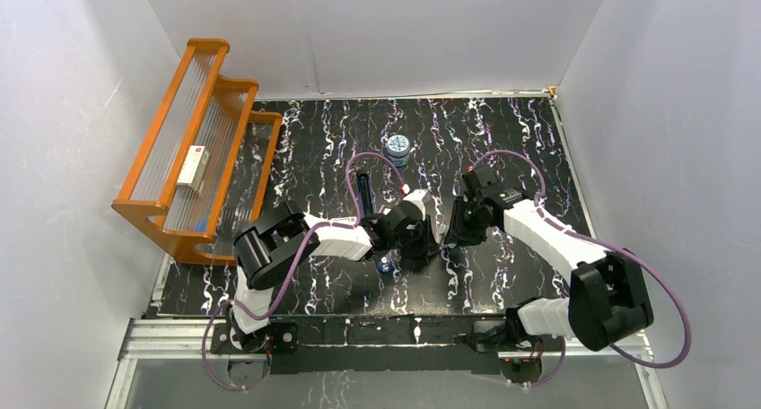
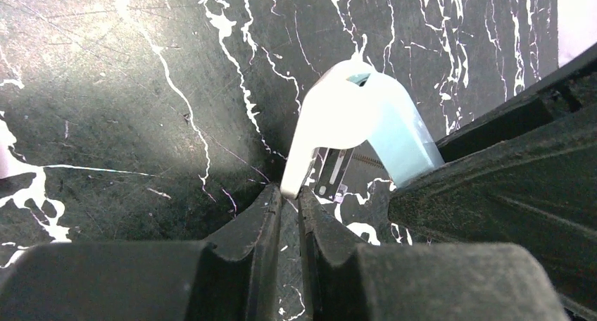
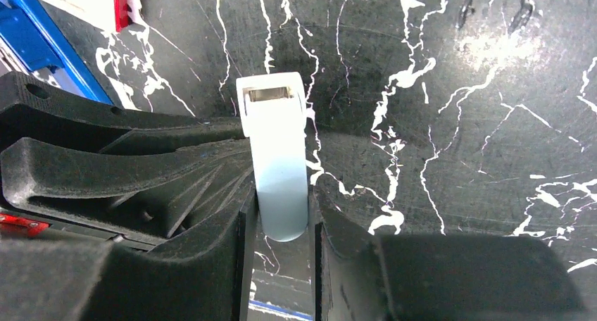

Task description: Load the staples into the stapler

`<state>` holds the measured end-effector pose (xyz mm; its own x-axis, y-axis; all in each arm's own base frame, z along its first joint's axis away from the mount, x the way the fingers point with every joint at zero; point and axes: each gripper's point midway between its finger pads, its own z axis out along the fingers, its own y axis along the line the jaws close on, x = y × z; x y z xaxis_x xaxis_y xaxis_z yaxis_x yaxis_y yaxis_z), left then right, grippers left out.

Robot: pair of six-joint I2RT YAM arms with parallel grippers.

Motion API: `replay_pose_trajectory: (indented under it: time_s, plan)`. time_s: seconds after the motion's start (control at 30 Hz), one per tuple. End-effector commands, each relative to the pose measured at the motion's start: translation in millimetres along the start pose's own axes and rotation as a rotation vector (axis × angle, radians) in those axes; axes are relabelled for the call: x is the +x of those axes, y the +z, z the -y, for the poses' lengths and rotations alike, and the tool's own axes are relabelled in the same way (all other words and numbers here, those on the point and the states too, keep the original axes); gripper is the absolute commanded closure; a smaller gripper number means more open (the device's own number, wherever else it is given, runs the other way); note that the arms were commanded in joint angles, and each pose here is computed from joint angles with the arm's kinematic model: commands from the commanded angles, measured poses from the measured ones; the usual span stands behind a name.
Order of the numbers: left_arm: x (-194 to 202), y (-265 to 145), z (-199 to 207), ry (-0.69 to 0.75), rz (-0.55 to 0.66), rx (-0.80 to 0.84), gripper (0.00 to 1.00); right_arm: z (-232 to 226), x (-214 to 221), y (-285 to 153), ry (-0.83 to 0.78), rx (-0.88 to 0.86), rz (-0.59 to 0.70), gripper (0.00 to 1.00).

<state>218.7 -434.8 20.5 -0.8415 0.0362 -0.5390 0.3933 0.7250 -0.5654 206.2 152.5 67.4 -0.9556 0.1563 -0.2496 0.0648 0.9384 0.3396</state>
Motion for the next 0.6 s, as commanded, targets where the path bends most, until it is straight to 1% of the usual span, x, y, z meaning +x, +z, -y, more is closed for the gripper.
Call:
replay_pose_trajectory:
  time_s: [0.0,0.13,0.2,0.27,0.37,0.47,0.57]
  plan:
    - [18,0,-38,0.039,-0.008,-0.115,0.86,-19,-10,-8,-0.069,-0.054,-0.035,0.73]
    - [3,-12,-33,0.055,0.034,-0.127,0.79,-16,-3,-6,-0.098,-0.046,-0.084,0.73]
    - [-5,-19,-27,0.066,0.061,-0.109,0.74,-15,0,-6,-0.114,-0.043,-0.099,0.73]
    - [-11,-24,-20,0.069,0.080,-0.085,0.70,-15,2,-8,-0.121,-0.051,-0.107,0.73]
    - [-16,-29,-12,0.069,0.087,-0.052,0.69,-15,5,-9,-0.119,-0.057,-0.114,0.73]
    - [-17,-34,-5,0.046,0.085,0.000,0.72,-14,7,-8,-0.113,-0.056,-0.117,0.73]
    - [-18,-38,3,0.018,0.080,0.066,0.72,-15,8,-8,-0.113,-0.065,-0.114,0.73]
